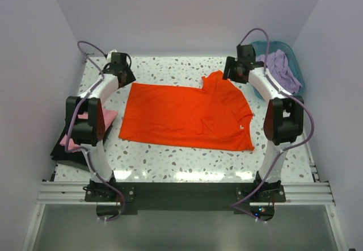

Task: Fold and stack the t-shirts
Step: Fold the tshirt

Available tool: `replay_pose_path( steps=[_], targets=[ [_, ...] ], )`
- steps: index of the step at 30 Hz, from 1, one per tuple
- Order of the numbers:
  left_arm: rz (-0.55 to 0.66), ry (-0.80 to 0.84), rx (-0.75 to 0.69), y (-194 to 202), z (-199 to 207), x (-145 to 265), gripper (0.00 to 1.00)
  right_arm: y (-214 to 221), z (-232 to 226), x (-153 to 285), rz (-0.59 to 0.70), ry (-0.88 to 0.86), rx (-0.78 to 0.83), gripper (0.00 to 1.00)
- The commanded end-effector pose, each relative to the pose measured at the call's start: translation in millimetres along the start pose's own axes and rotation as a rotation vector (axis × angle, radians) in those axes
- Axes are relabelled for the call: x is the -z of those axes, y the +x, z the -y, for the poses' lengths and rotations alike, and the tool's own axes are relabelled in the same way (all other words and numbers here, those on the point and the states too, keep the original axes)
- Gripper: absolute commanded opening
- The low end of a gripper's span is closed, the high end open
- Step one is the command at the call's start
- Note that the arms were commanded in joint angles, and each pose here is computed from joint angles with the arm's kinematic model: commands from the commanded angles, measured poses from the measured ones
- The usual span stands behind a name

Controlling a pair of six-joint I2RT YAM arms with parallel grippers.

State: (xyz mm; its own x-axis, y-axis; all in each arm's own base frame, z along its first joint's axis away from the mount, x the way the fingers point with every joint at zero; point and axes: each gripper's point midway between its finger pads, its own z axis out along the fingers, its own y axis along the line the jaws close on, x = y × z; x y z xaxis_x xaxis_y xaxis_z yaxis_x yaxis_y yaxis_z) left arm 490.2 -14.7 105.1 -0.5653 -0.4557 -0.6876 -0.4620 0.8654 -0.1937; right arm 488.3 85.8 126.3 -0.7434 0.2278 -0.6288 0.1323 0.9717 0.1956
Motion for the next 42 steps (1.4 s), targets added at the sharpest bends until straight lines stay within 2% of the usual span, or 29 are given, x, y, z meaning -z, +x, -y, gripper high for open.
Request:
replay_pose_path(
  steps=[1,2,3,8,17,24,29,36,42],
  targets=[
    [0.112,0.05,-0.095,-43.5,27.9,-15.4,0.58,-50.8,-5.2,-12.6,0.131,0.007,0.07,0.65],
    [0.079,0.036,-0.111,-32.7,27.8,-31.9,0.56,-62.8,-5.9,-13.3,0.154,0.016,0.073,0.64],
    [0.09,0.036,-0.112,-40.0,32.2,-34.9,0.54,-63.2,-6.3,-19.1,0.147,0.02,0.08,0.64],
    [0.047,0.023,-0.142,-19.8,39.8,-63.5,0.49,-65.6,-5.1,-50.9,0.138,0.033,0.09,0.62],
    [0.007,0.027,-0.088,4.2,46.7,-87.7,0.44,-45.7,9.1,-86.6,0.091,0.091,0.134,0.61],
    [0.007,-0.045,-0.062,10.2,34.8,-95.5,0.33,-43.1,20.0,-103.2,0.079,0.12,0.147,0.61],
    [0.003,-0.053,-0.061,12.9,33.5,-99.3,0.28,-36.7,19.7,-119.6,0.049,0.103,0.149,0.61],
    [0.001,-0.074,-0.064,16.4,28.9,-102.5,0.16,-23.2,21.3,-136.5,0.011,0.105,0.145,0.61],
    [0.006,-0.072,-0.049,14.4,29.1,-101.0,0.1,-20.5,22.2,-139.5,-0.013,0.115,0.133,0.52]
  ],
)
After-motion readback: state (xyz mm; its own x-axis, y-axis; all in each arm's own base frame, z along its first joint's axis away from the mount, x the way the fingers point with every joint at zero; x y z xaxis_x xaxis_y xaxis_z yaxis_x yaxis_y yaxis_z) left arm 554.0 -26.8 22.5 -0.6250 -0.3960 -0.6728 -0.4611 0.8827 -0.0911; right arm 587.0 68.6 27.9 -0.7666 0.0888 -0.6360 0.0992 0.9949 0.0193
